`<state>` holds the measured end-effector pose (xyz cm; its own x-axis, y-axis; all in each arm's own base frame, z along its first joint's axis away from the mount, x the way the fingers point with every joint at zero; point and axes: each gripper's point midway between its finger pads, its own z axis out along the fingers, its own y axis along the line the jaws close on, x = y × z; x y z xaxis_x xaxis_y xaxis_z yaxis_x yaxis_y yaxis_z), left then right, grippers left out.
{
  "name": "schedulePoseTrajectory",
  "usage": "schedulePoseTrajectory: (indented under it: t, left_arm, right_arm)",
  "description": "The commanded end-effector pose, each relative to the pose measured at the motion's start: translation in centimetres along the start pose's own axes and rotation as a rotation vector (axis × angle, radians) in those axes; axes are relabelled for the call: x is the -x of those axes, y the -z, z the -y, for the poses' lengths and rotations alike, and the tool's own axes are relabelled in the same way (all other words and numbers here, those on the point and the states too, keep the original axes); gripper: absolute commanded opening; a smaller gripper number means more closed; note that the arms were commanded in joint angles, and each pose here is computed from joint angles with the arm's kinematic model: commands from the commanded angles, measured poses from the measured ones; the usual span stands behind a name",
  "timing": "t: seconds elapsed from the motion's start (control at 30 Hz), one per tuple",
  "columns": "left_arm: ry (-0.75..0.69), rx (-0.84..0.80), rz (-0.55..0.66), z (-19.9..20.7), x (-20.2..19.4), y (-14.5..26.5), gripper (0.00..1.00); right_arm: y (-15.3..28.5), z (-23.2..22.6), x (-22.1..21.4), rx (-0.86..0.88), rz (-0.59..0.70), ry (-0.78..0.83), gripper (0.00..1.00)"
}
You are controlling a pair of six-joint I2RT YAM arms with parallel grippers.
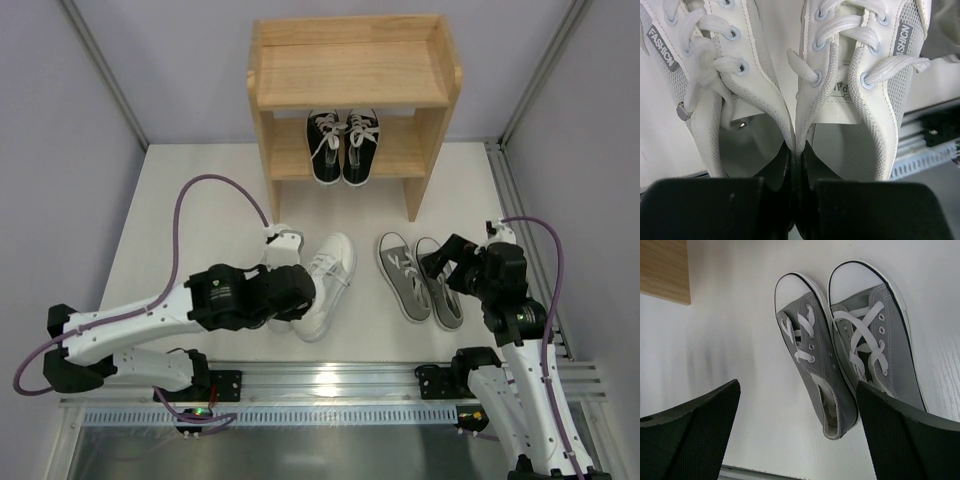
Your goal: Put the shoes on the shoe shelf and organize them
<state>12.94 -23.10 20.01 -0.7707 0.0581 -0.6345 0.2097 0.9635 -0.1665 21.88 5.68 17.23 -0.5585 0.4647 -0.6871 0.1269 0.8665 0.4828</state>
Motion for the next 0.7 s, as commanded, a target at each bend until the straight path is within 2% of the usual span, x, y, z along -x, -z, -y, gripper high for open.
schedulePoseTrajectory:
  t: [0.0,0.07,0.1,0.2,0.37,0.43,0.6,0.67]
  left_arm:
    - [-0.069,-0.128,0.137,2.2,4.9,5.2,0.0]
    - [-0.15,-0.184,0.171,3.7,6.2,6.8,0.0]
    - [-0.138,-0.244,0.219,4.8,8.2,8.8,0.0]
    - [-0.202,-0.348,0.306,7.0,11.2,11.7,0.0]
    - [-0.209,-0.593,0.58,10.2,18.7,20.2,0.0]
    - [-0.197,-0.631,0.675,10.4,20.9,22.6,0.0]
    - [-0.233,-0.519,0.882,10.3,25.8,24.7,0.0]
    - [-0.317,-0.42,0.964,11.1,27.9,24.6,0.0]
  right_arm:
    - [0.0,-0.1,0.8,0.004,0.042,0.012,0.98]
    - [0.1,-0.1,1.0,0.003,0.046,0.013,0.98]
    - [0.0,-0.1,1.0,0.0,0.048,0.013,0.98]
    - [0.0,-0.1,1.2,-0.002,0.054,0.012,0.98]
    - [0.0,-0.1,1.6,-0.007,0.069,0.012,0.98]
    - [-0.1,-0.2,1.8,-0.006,0.072,0.014,0.98]
    - [-0.2,-0.6,2.6,0.002,0.078,0.017,0.98]
    - [-0.2,-0.8,2.8,0.006,0.083,0.016,0.98]
